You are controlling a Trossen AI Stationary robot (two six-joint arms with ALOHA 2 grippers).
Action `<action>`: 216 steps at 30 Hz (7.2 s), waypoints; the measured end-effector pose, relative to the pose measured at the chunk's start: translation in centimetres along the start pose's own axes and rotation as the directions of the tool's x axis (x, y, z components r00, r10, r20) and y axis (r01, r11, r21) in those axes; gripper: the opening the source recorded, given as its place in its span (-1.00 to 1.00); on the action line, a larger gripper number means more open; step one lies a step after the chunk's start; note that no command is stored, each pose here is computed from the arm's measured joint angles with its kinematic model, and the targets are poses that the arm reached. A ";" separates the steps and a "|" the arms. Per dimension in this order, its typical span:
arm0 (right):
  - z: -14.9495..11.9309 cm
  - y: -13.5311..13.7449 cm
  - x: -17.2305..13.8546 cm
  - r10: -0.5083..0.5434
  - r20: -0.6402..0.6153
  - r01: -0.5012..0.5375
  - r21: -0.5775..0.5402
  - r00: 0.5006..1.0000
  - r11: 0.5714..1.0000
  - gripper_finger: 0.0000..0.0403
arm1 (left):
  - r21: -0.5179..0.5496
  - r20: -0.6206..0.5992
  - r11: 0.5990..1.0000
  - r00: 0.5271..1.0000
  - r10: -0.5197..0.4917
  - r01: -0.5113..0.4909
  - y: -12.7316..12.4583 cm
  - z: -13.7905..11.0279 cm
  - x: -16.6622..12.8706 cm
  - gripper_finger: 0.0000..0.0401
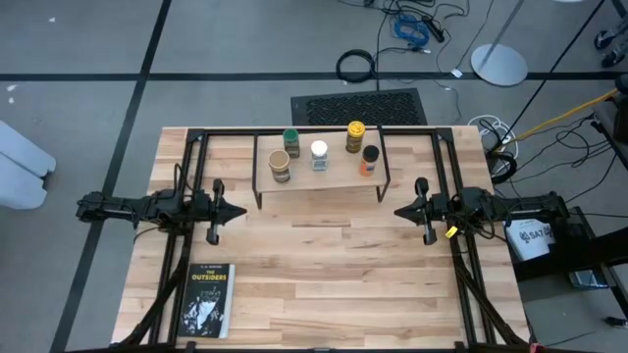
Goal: Shelf spices
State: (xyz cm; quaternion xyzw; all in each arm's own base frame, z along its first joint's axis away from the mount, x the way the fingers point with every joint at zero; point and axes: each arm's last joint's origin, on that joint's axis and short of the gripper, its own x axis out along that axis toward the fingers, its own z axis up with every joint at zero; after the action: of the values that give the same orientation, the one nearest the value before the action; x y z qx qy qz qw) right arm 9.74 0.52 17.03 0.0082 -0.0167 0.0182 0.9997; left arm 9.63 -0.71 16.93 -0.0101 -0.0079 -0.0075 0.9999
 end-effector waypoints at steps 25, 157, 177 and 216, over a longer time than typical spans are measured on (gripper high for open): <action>0.0 0.0 0.0 0.000 0.000 0.000 0.000 1.000 1.000 -1.00 | 0.000 0.000 1.000 1.000 0.000 0.000 0.0 0.0 0.0 -0.97; 0.5 0.0 -0.1 0.014 0.006 -0.015 0.305 1.000 0.952 -1.00 | 0.080 0.004 0.995 0.998 -0.065 0.064 -0.7 30.3 -0.5 -0.97; 20.3 0.2 -2.8 -0.024 0.000 0.024 0.004 1.000 1.000 -1.00 | 0.088 -0.067 0.994 0.996 -0.053 0.059 -0.8 29.6 1.4 -0.97; 18.6 0.6 6.1 -0.055 -0.279 0.059 0.005 0.959 0.998 -1.00 | 0.046 -0.398 0.998 0.917 -0.027 0.049 -1.7 24.2 13.3 -0.97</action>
State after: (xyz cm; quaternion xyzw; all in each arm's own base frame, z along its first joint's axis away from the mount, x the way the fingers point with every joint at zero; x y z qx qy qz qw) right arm 15.23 1.04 35.85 0.0129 0.1243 -0.0096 0.9921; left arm 22.52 -2.10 41.40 0.0191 0.1946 -0.0285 0.9803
